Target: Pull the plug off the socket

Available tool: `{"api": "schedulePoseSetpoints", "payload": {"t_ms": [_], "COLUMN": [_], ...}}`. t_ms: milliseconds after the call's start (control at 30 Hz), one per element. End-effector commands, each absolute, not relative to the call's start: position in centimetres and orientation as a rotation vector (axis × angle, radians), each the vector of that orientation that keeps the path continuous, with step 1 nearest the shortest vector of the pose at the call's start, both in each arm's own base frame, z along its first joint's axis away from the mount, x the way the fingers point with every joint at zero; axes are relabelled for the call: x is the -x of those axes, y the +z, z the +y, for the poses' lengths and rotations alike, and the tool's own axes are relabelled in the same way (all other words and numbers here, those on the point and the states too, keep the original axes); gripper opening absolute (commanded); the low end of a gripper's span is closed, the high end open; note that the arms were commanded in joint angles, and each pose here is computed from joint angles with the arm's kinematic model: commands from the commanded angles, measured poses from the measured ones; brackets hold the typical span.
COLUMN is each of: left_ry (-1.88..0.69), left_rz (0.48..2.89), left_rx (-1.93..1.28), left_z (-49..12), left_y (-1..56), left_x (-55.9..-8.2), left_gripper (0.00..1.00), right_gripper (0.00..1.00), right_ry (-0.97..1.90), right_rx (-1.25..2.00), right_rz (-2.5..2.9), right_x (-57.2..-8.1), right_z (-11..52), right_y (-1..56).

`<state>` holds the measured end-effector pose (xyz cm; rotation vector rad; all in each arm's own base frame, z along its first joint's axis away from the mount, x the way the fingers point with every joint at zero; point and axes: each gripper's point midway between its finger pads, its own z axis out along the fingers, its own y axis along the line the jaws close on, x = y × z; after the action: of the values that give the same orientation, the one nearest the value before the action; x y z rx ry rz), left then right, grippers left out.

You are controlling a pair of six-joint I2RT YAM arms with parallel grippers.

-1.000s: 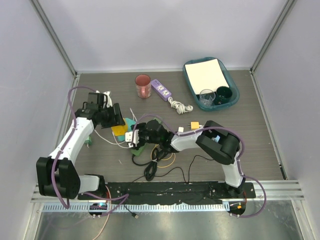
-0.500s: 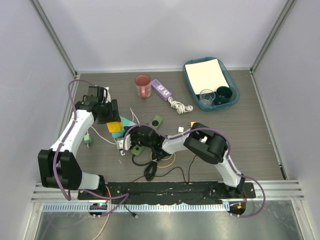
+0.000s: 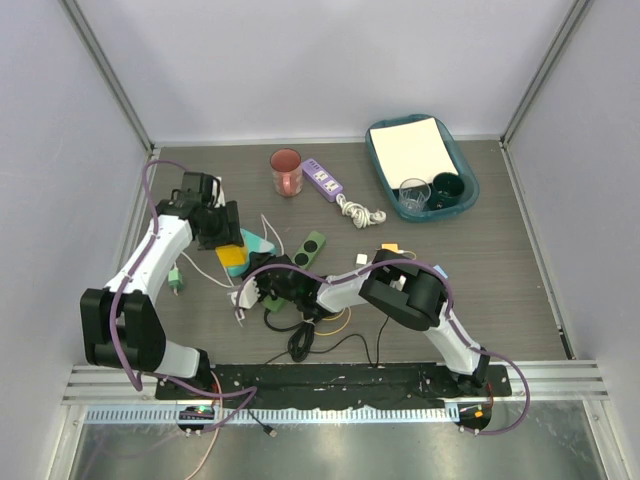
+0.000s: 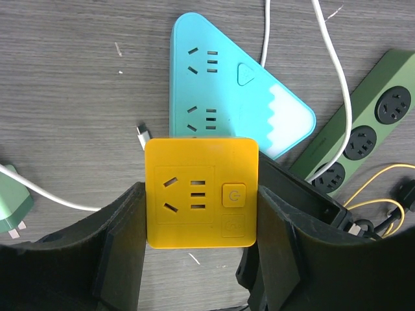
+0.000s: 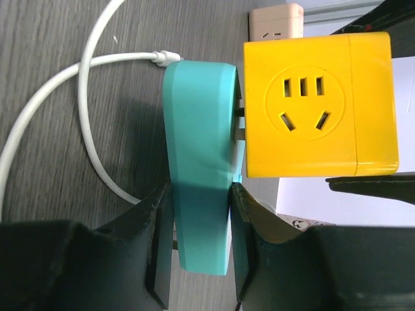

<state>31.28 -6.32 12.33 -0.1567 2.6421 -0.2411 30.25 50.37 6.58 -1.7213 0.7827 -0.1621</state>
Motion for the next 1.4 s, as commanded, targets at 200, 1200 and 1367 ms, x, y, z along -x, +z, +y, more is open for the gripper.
{"api": "schedulePoseSetpoints", "payload": {"t_ms": [200, 1200, 1367], "left_ry": [-0.62, -0.303, -0.358], "left_rz": [2.403, 2.474, 2.456], "left_rx": [0.045, 0.345, 0.226], "left_z": [-11.7, -5.1, -9.3], "left_y": [17.5, 14.4, 19.0], "left_x": [-33.3, -30.2, -33.6], "left_gripper": [0.0, 0.0, 0.0], "right_gripper": [0.01, 0.01, 0.01], "right_ry": [-0.187, -0.004, -0.084], "right_rx": [1.955, 1.802, 1.809], "right_rz": [0.866, 1.035, 0.959], "right_x": [-29.1, -30.0, -30.0], "right_z": [48.4, 49.1, 48.8], "right_y": [0.0, 0.9, 0.8]}}
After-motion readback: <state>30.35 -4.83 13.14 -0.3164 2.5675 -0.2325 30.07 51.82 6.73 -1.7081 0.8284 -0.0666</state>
